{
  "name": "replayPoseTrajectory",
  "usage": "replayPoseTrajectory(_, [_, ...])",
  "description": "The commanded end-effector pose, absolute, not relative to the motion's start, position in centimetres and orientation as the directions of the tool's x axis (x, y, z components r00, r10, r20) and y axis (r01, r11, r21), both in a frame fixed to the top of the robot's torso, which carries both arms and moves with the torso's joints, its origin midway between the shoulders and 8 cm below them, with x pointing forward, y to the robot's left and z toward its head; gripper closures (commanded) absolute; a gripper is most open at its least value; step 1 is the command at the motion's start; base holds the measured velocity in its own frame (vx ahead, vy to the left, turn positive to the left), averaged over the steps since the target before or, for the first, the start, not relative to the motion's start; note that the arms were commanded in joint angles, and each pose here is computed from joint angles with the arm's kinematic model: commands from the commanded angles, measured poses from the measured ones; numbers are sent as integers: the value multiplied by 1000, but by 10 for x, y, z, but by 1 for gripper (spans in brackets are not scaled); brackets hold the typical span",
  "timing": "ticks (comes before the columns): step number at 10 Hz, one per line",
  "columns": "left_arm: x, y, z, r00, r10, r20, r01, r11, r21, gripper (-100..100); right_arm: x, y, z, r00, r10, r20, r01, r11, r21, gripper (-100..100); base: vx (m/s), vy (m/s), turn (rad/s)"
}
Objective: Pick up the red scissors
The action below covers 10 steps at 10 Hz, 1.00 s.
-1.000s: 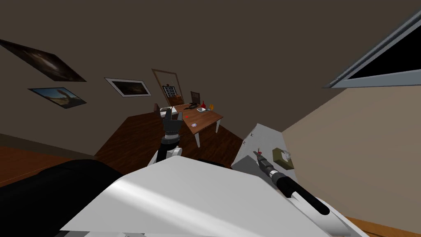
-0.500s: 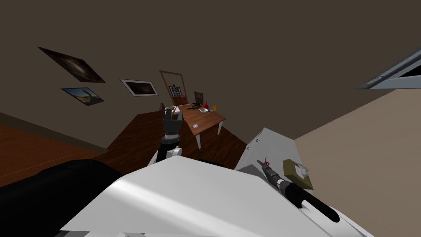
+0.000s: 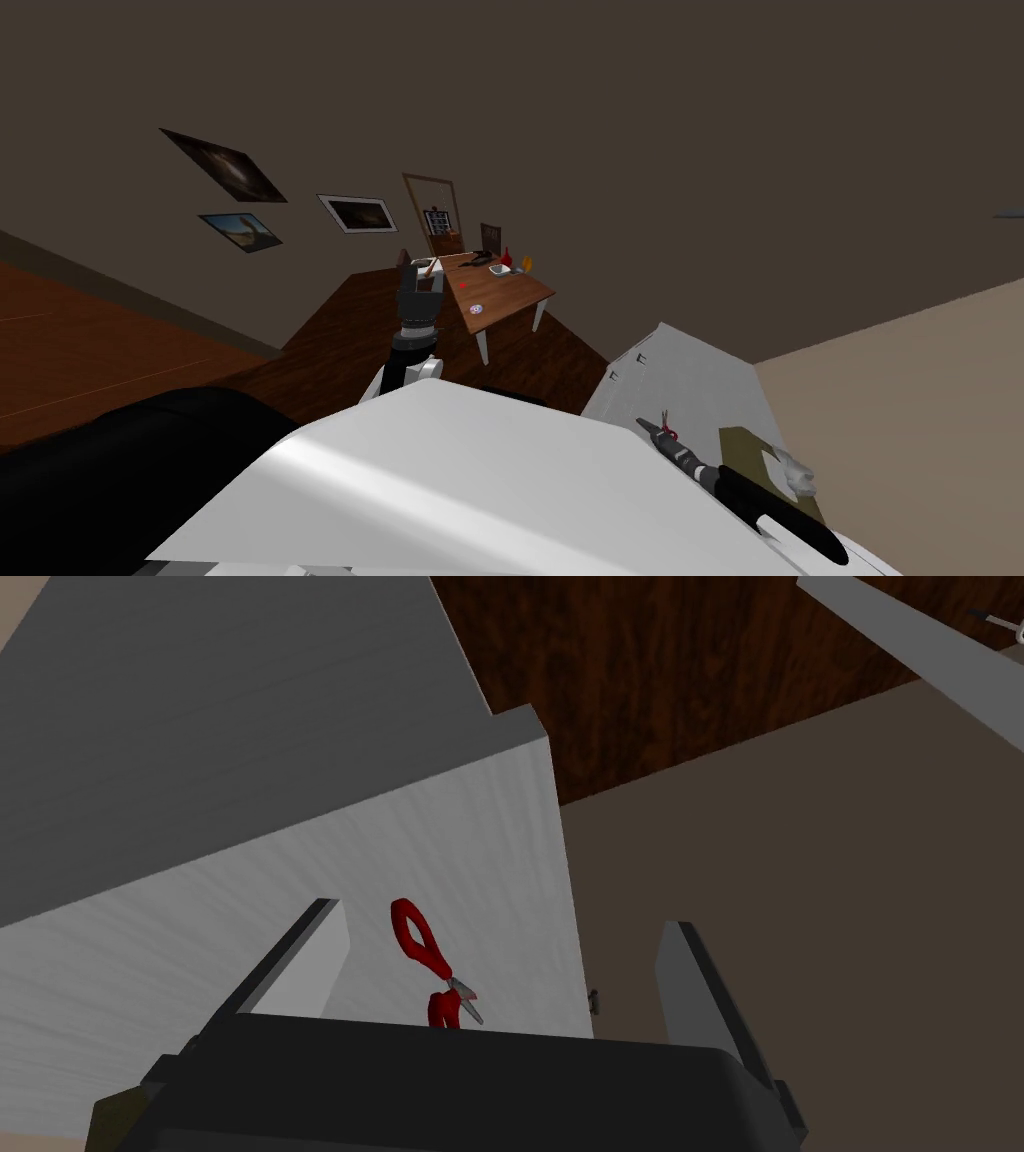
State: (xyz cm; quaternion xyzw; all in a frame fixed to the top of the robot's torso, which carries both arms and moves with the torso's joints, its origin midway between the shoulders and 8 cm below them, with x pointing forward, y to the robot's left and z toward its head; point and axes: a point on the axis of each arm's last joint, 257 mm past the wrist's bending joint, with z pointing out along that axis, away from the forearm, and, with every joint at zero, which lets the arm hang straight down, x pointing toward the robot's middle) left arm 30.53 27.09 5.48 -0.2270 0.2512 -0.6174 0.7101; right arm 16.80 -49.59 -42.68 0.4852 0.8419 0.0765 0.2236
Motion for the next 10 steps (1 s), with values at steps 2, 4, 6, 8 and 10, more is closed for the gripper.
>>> replayPoseTrajectory(2, [305,271,55,111,-991,-76,763,135,-632,0,126,-518,-434,-491,824,-284,803,554,220,-100,114,-53,154])
replayPoseTrajectory(4, [305,271,55,112,-991,-77,763,135,-633,0,93,-532,-438,-541,800,-260,803,583,122,-100,131,-66,95])
replayPoseTrajectory(6, [305,271,55,112,-991,-77,763,135,-633,0,79,-537,-439,-563,789,-247,799,595,82,-100,113,-79,79])
replayPoseTrajectory(8, [305,271,55,112,-991,-77,763,135,-633,0,58,-545,-439,-597,770,-224,788,616,19,-100,133,-75,85])
replayPoseTrajectory(10, [305,271,55,112,-991,-77,763,135,-633,0,55,-546,-441,-604,766,-219,784,620,7,-100,109,-65,77])
